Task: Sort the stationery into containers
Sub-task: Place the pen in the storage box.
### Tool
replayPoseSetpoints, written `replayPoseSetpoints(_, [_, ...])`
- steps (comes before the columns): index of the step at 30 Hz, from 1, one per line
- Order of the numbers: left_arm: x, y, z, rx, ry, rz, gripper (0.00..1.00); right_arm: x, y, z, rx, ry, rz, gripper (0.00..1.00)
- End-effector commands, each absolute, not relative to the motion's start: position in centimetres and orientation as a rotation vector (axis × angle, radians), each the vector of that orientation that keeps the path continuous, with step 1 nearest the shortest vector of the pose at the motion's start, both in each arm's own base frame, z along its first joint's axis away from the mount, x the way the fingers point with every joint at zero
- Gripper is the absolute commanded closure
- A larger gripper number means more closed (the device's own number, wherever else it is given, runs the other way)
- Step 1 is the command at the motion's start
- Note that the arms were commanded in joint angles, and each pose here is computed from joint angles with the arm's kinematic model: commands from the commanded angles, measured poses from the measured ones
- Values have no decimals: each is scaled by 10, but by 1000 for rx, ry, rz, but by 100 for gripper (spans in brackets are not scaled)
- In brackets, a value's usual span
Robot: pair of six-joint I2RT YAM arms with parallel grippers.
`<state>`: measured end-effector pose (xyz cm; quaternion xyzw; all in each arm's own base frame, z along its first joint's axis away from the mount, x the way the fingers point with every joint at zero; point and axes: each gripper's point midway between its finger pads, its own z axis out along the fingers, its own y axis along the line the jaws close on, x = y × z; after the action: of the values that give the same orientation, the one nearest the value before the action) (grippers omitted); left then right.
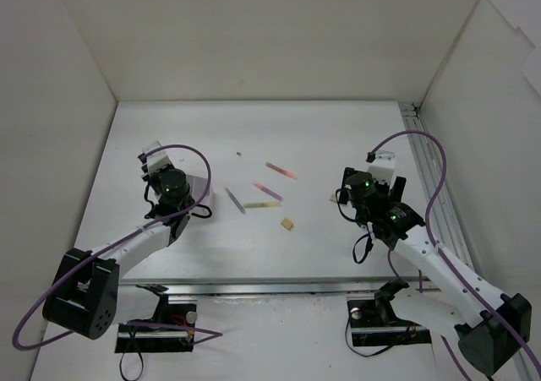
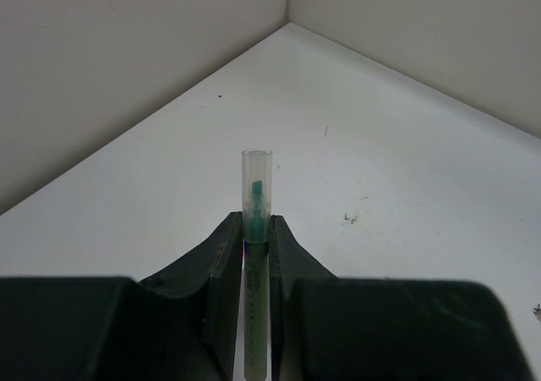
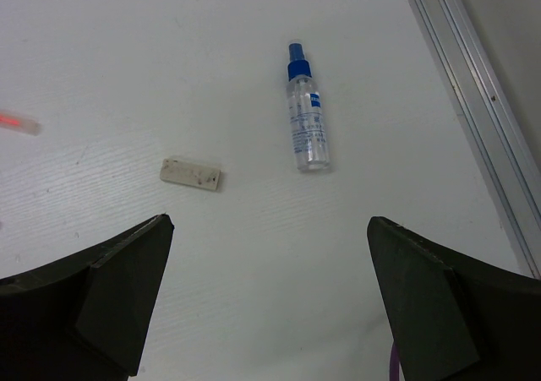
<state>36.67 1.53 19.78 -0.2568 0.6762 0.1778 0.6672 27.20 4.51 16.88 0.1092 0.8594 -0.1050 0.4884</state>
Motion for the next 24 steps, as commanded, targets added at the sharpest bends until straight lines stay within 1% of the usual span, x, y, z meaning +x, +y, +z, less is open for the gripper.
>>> replayPoseSetpoints(1, [370,19,229,-621,1425,357,100,280,44,188,298,2026,-262,2])
replayPoseSetpoints(5, [375,16,223,-636,1458,348,100,280,44,188,300,2025,-262,2])
replayPoseSetpoints(6, [370,15,213,-641,1500,385,95,280,44,187,303,2025,-259,2])
replayPoseSetpoints(8, [370,16,208,-668,1508,394,90,280,44,188,306,2024,-257,2])
replayPoseSetpoints(9, [369,14,204,-678,1513,385,85,280,44,187,305,2026,-257,2])
replayPoseSetpoints(11, [366,14,201,-694,1519,380,84,280,45,188,303,2025,-253,2])
replayPoseSetpoints(13, [363,13,202,-701,1519,370,77,280,47,188,301,2028,-240,2])
replayPoseSetpoints(14, [361,13,205,-703,1516,372,70,280,48,187,296,2031,-239,2])
replayPoseSetpoints(16, [357,12,216,-696,1502,357,60,280,48,188,296,2032,-231,2])
replayPoseSetpoints(20, [350,10,242,-703,1503,307,24,280,56,190,256,2045,-186,2])
replayPoseSetpoints(22, [343,2,256,-686,1516,252,11,279,63,192,220,2047,-143,2])
replayPoseSetpoints(23, [342,-3,262,-665,1525,211,0,279,65,191,188,2053,-140,2])
replayPoseSetpoints(24, [337,-5,266,-638,1547,185,0,281,77,192,146,2055,-77,2])
